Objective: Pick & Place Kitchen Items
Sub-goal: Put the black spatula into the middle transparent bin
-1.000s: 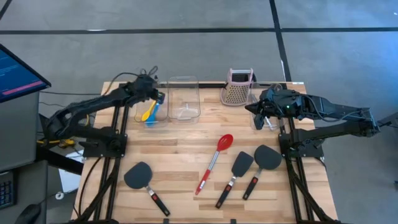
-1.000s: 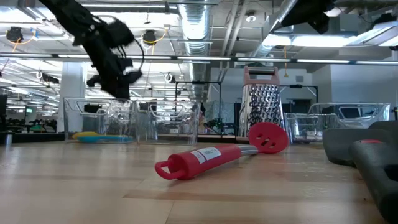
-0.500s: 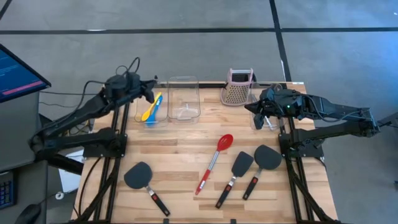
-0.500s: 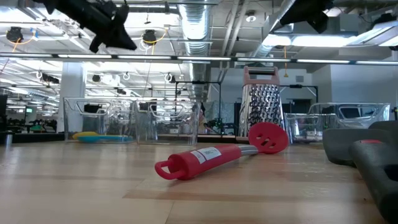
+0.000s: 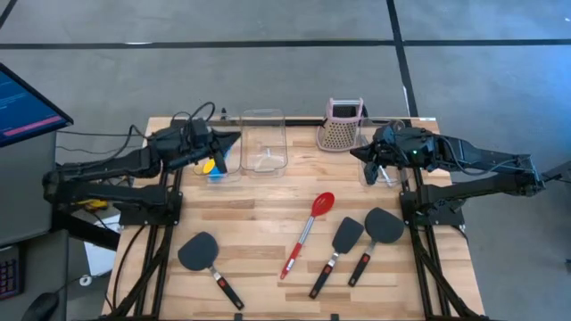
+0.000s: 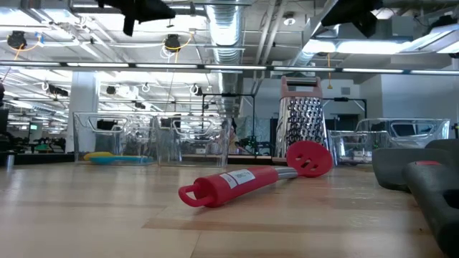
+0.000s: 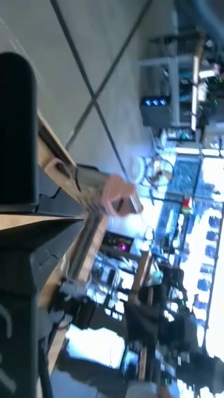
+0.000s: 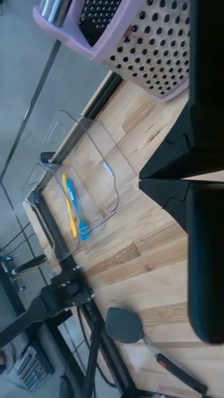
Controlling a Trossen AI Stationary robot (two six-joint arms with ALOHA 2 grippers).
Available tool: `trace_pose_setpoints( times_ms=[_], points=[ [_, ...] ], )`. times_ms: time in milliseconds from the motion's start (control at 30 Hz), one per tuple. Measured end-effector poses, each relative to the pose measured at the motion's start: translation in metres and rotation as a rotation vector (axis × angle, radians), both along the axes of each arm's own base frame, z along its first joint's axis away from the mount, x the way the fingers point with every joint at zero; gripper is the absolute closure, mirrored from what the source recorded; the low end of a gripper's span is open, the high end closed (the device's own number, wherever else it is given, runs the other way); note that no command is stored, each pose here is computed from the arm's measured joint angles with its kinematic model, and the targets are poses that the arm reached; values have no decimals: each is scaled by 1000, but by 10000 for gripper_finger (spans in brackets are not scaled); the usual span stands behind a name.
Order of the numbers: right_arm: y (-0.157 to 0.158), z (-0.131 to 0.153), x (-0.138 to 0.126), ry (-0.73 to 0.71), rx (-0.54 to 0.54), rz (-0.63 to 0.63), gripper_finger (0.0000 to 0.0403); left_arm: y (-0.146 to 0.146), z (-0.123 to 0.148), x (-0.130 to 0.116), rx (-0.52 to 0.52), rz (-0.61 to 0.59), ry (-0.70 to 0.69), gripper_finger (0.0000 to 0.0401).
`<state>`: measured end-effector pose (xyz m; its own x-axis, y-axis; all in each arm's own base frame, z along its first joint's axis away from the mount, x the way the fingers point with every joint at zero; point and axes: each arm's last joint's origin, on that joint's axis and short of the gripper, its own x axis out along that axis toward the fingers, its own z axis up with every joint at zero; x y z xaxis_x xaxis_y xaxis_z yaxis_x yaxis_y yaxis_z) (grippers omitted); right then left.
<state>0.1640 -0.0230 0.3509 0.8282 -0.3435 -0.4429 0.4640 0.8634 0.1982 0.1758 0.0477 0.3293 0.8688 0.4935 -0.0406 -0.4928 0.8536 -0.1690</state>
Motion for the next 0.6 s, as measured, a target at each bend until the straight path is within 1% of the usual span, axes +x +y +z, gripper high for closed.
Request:
trace_pose_setpoints(
  times_ms=[133, 300, 600],
  points=[
    [0, 3, 1, -30, -2, 1, 402, -14, 1, 3, 25, -46, 1, 398],
    [0, 5, 2, -55, -4, 1, 402, -26, 2, 5, 30, -98, -6, 398],
    [0, 9, 4, -126, 49, -26, 402, -40, 2, 6, 30, -176, -11, 398]
  ],
)
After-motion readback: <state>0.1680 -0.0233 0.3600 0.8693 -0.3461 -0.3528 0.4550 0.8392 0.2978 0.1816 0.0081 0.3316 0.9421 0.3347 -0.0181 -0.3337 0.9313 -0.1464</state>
